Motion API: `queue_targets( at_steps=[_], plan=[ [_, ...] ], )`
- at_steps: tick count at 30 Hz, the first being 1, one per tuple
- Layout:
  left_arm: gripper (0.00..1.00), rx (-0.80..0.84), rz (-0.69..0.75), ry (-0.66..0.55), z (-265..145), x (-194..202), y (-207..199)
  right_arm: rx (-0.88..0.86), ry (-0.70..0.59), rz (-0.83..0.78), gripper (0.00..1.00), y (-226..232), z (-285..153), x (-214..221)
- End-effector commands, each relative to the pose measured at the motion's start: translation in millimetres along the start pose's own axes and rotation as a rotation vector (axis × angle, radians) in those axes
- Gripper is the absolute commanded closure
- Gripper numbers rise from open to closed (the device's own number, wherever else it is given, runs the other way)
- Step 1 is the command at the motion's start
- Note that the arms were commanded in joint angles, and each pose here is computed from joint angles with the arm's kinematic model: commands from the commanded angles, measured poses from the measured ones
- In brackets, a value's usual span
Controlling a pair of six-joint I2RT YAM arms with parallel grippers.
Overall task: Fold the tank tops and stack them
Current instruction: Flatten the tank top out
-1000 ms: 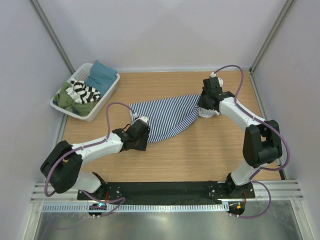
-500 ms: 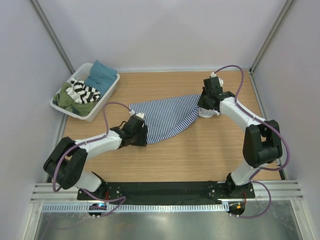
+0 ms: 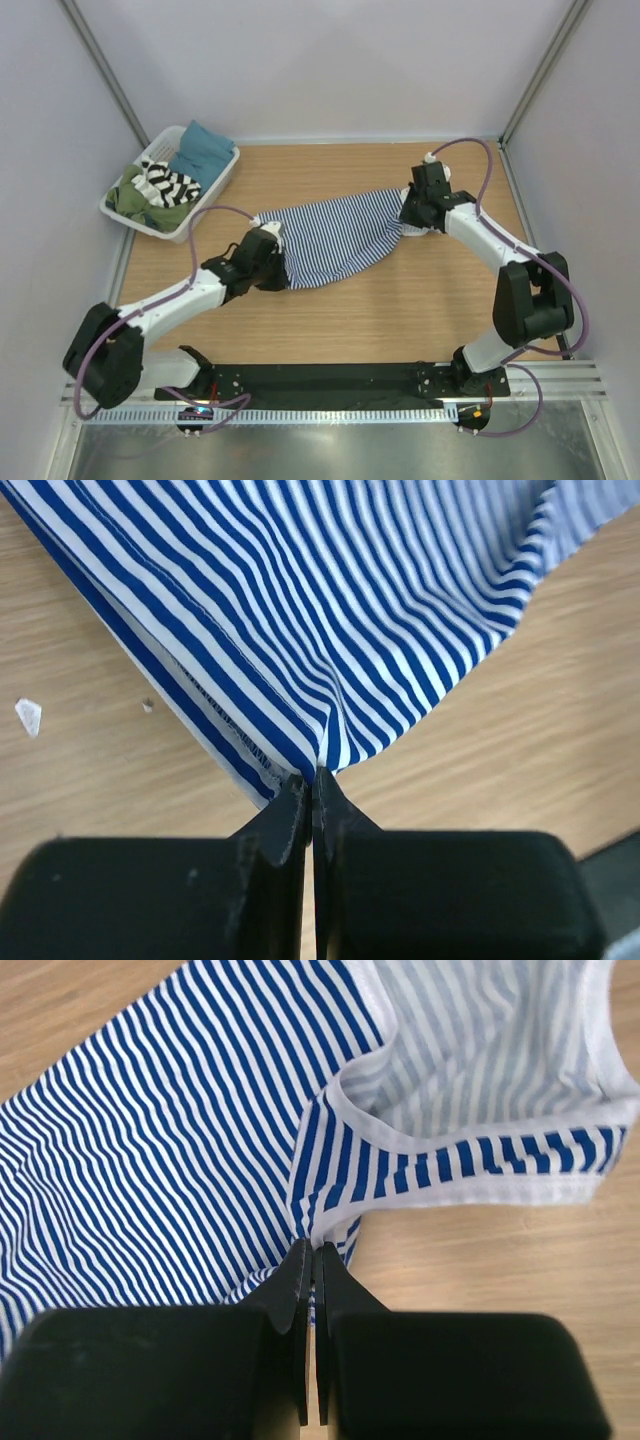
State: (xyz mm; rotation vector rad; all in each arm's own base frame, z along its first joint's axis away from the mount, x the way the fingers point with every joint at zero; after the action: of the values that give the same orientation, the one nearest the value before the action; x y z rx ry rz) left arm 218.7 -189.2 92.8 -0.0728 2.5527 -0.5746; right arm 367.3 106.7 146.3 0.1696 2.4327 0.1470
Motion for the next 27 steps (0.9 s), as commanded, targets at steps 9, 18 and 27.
queue_targets(
  at_steps=[9, 18, 27],
  plan=[
    [1.0, 0.15, -0.235, -0.191, -97.6, -63.6, -7.7, 0.203, -0.049, -0.025, 0.99, -53.1, -63.7, 34.4],
    [1.0, 0.292, -0.47, -0.162, -70.9, -108.1, 11.1, 0.158, 0.005, -0.074, 0.98, -15.1, -6.4, -31.2],
    [1.0, 0.213, -0.528, -0.193, -46.7, -119.3, 34.8, 0.102, 0.023, -0.095, 0.69, -1.6, 17.0, -38.2]
  ],
)
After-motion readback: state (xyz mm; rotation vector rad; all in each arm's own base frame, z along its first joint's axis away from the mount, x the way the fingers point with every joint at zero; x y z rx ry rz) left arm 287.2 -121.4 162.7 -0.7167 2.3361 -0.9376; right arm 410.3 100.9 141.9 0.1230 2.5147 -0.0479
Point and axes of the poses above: each gripper's point midway between its finger pads, its own z axis out along the fingers, its own y axis along the line the jaws close on, x = y × z, the point moved 4 cm from there along -z, back along the fingers, and after that the axes turned 11 degrees about -z, right-handed, at the moved point
